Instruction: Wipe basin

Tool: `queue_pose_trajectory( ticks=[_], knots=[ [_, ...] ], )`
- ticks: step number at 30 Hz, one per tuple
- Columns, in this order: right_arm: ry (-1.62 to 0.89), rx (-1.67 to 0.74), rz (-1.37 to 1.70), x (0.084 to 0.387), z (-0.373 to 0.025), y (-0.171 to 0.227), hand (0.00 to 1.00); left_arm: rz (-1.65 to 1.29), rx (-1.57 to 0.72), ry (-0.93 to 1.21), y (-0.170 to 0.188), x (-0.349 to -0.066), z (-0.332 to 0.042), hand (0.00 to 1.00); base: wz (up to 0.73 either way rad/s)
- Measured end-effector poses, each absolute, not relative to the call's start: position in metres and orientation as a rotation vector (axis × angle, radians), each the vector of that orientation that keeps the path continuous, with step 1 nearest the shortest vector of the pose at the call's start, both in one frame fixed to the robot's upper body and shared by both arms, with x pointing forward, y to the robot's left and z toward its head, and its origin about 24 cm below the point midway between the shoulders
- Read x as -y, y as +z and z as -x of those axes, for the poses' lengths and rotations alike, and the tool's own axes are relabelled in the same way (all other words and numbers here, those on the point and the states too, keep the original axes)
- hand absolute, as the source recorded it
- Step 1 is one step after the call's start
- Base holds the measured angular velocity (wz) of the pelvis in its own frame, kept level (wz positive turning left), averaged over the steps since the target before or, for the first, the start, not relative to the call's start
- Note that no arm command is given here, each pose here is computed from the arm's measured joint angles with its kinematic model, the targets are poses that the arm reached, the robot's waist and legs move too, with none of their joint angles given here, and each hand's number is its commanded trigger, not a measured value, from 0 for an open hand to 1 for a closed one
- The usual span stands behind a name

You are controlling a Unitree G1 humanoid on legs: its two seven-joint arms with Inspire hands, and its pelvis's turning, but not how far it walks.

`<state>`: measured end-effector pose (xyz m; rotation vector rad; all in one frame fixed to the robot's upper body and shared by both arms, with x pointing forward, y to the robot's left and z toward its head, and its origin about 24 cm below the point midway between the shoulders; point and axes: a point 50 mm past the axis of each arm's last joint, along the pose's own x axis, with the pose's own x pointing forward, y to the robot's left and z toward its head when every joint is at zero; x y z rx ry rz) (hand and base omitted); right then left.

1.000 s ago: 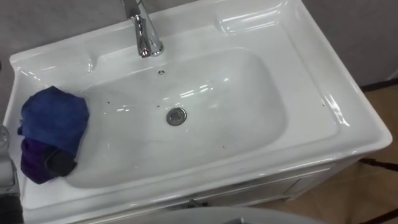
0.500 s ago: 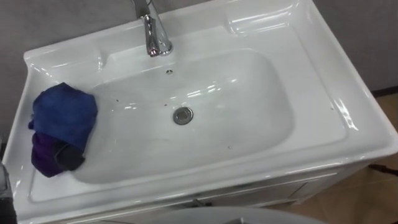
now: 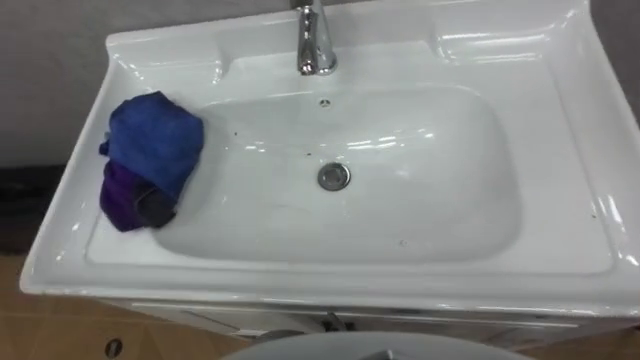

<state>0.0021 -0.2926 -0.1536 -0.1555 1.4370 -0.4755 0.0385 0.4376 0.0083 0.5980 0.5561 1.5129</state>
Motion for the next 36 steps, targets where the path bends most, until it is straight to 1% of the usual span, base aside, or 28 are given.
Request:
queue_pose_trajectory(
  ticks=[1,3,4,6,7,9,12,13,15,19,23,28,31,34,36],
  knots=[
    [-0.471,-1.438,0.158,0.293,-0.002,-0.153,0.00,-0.594,-0.588,1.520,0.004,-0.438,-0.033,0.00,0.22],
    [-0.470,-1.442,0.165,0.295,-0.003,-0.153,0.00,-0.574,-0.731,1.545,-0.013,-0.435,-0.005,0.00,0.18],
    [-0.467,-1.441,0.167,0.295,-0.003,-0.153,0.00,-0.568,-0.767,1.554,-0.017,-0.434,0.004,0.00,0.06],
    [-0.460,-1.438,0.167,0.296,-0.006,-0.153,0.00,-0.566,-0.911,1.575,-0.031,-0.428,0.035,0.00,0.10],
    [-0.465,-1.436,0.161,0.296,-0.006,-0.152,0.00,-0.560,-0.942,1.579,-0.034,-0.425,0.042,0.00,0.14],
    [-0.465,-1.439,0.158,0.297,-0.006,-0.152,0.00,-0.548,-1.037,1.577,-0.045,-0.416,0.059,0.00,0.14],
    [-0.451,-1.436,0.150,0.295,-0.008,-0.153,0.00,-0.511,-1.219,1.541,-0.070,-0.383,0.090,0.00,0.07],
    [-0.447,-1.437,0.152,0.295,-0.008,-0.153,0.00,-0.511,-1.247,1.520,-0.075,-0.377,0.093,0.00,0.06],
    [-0.435,-1.439,0.154,0.293,-0.008,-0.154,0.00,-0.500,-1.343,1.446,-0.090,-0.356,0.100,0.00,0.08],
    [-0.420,-1.449,0.151,0.289,-0.007,-0.155,0.00,-0.482,-1.424,1.352,-0.105,-0.335,0.101,0.00,0.15],
    [-0.439,-1.501,0.122,0.287,0.006,-0.157,0.00,-0.465,-1.523,1.215,-0.118,-0.312,0.108,0.00,-0.03],
    [-0.432,-1.545,0.085,0.284,0.014,-0.158,0.00,-0.446,-1.579,1.134,-0.124,-0.302,0.112,0.00,0.00],
    [-0.408,-1.559,0.053,0.281,0.016,-0.159,0.00,-0.401,-1.604,1.050,-0.130,-0.296,0.107,0.00,-0.06],
    [-0.390,-1.568,0.036,0.279,0.018,-0.159,0.00,-0.332,-1.619,0.940,-0.138,-0.286,0.101,0.00,-0.02],
    [-0.358,-1.580,0.043,0.277,0.019,-0.160,0.00,-0.286,-1.639,0.840,-0.145,-0.273,0.096,0.00,-0.08]
  ],
)
